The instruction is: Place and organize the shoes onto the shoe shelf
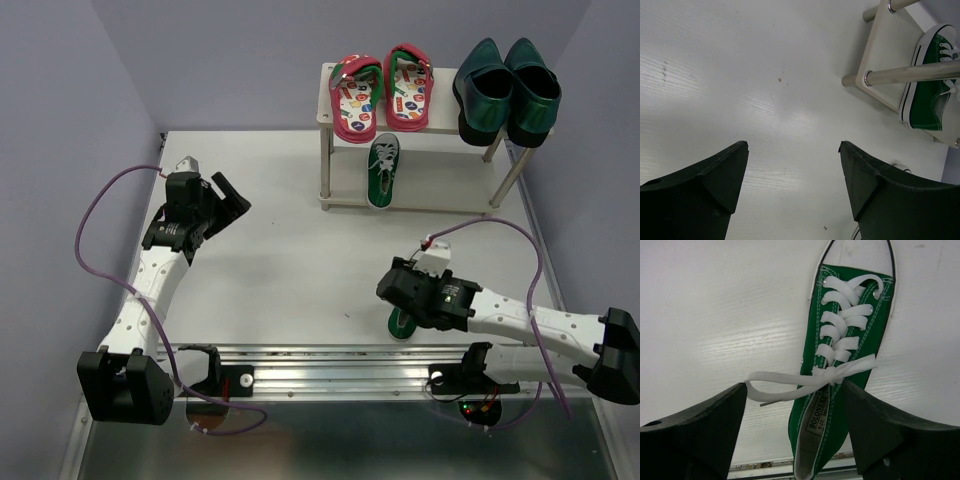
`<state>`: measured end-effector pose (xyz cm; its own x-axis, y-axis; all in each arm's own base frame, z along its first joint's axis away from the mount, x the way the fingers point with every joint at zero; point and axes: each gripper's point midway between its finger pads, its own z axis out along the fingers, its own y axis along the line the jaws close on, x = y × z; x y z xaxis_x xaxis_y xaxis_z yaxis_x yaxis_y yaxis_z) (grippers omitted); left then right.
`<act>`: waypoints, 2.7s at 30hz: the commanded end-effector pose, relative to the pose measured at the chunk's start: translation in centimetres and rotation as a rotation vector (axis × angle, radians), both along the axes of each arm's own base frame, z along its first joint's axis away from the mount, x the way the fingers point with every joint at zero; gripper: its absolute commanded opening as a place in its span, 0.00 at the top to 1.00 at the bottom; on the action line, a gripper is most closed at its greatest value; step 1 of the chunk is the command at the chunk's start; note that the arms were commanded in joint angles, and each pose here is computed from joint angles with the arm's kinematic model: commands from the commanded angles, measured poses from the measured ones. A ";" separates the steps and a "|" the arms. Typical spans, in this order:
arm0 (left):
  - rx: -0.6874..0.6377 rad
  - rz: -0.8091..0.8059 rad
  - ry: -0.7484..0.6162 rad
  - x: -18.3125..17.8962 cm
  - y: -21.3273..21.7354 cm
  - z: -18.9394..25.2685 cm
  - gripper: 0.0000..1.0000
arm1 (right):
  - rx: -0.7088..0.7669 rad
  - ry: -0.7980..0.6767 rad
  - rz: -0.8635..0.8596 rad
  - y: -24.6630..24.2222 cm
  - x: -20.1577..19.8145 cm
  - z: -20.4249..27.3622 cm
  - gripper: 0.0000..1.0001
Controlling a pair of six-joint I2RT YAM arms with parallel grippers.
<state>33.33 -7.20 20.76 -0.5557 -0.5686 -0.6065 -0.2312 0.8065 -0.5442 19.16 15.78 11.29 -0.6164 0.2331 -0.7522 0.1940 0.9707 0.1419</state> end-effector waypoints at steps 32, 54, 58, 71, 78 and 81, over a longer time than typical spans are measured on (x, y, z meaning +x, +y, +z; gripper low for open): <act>-0.016 -0.013 -0.028 0.4 -0.3 0.0 0.15 | 0.070 0.292 -0.004 2.1 -5.9 -4.2 0.19; -0.011 -0.015 -0.021 0.3 -0.3 -0.7 0.15 | 0.076 0.325 -0.121 0.9 -7.5 -5.3 0.55; -0.017 -0.019 -0.023 0.3 -0.4 -0.6 0.15 | 0.090 0.307 -0.115 0.8 -7.3 -5.6 0.62; -0.021 -0.020 -0.025 0.3 -0.5 -0.7 0.15 | 0.141 0.131 -0.127 -0.5 -5.0 1.8 0.28; -0.021 -0.021 -0.020 0.2 -0.5 -0.9 0.15 | 0.134 0.133 -0.074 1.1 -4.6 2.6 0.20; -0.021 -0.018 -0.020 0.2 -0.5 -1.0 0.16 | 0.102 0.170 -0.041 1.7 -5.0 1.5 0.12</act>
<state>33.26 -7.54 19.15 -0.5721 -0.5716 -0.5882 -0.2313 0.8005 -0.5529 13.80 16.68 12.32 -0.7178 0.3712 -0.5891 0.3051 0.9282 0.2131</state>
